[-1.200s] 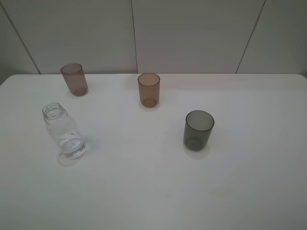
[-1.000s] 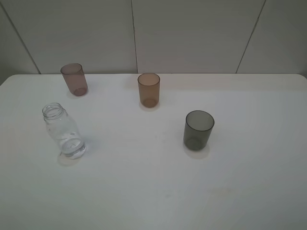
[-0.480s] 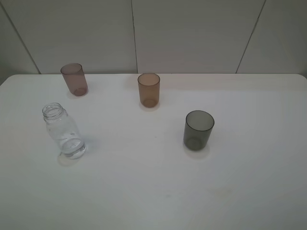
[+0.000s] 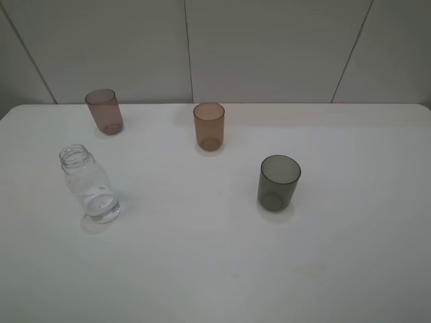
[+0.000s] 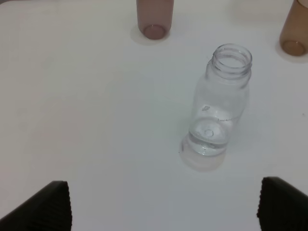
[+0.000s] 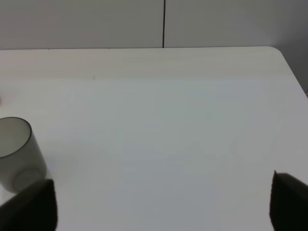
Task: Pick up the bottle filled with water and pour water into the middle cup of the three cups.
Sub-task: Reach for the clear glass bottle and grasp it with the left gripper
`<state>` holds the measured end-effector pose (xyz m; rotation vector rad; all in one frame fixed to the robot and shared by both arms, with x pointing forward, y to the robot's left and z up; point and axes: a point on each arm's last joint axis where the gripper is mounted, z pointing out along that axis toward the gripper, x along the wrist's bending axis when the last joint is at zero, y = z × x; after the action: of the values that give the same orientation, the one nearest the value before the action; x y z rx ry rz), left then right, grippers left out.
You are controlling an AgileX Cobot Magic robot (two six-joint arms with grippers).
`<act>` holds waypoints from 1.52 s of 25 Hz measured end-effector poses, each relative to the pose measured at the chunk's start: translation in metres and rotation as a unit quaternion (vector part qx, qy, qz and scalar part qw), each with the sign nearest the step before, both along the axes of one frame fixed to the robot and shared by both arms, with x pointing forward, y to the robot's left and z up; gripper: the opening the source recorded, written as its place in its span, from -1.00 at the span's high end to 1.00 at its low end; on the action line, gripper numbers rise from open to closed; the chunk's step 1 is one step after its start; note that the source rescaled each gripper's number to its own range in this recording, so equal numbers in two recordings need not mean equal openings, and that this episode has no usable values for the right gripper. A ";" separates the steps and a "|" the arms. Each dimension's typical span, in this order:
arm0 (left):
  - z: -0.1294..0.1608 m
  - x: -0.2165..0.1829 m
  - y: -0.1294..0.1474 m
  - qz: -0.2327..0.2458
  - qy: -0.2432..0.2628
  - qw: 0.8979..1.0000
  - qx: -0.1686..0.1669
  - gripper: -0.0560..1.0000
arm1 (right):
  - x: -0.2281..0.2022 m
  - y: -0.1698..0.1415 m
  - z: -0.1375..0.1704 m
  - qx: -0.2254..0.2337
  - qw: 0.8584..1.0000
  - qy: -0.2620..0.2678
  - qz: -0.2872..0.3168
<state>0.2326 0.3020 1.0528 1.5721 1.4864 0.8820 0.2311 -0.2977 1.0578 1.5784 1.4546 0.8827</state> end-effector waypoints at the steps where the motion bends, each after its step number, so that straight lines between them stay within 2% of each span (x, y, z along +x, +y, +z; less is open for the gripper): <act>1: 0.000 0.000 0.000 0.000 0.000 1.000 0.000 -1.00 | 0.000 0.000 0.000 -0.002 1.000 0.000 -0.002; 6: 0.005 0.005 -0.001 -0.001 0.001 1.000 -0.002 -1.00 | 0.000 0.000 0.000 0.000 1.000 0.000 0.000; 10: 0.028 0.021 -0.005 -0.010 -0.060 0.998 -0.026 -1.00 | 0.000 0.000 0.000 0.000 1.000 0.000 0.000; 12: 0.034 0.034 -0.007 -0.013 -0.067 0.997 -0.036 -1.00 | 0.000 0.000 0.000 0.000 1.000 0.000 0.000; 16: 0.036 0.065 -0.011 -0.015 -0.044 0.998 -0.044 -1.00 | 0.000 0.000 0.000 0.000 1.000 0.000 0.000; 21: 0.027 0.092 -0.022 -0.065 0.019 0.997 -0.038 -1.00 | 0.000 0.000 0.000 0.000 1.000 0.000 0.000; 25: 0.020 0.105 -0.029 -0.087 0.059 0.993 -0.051 -1.00 | 0.000 0.000 0.000 0.000 1.000 0.000 0.000; 29: 0.012 0.110 -0.032 -0.102 0.087 0.990 -0.041 -1.00 | 0.000 0.000 0.000 0.000 1.000 0.000 0.000; 33: -0.016 0.109 -0.031 -0.101 0.108 0.989 -0.032 -1.00 | 0.000 0.000 0.000 0.000 1.000 0.000 0.000; 38: -0.042 0.111 -0.025 -0.086 0.092 0.992 0.003 -1.00 | 0.000 0.000 0.000 0.000 1.000 0.000 0.000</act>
<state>0.3441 0.2766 1.0104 1.7954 1.4481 0.6581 0.2311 -0.2977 1.0578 1.5784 1.4546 0.8827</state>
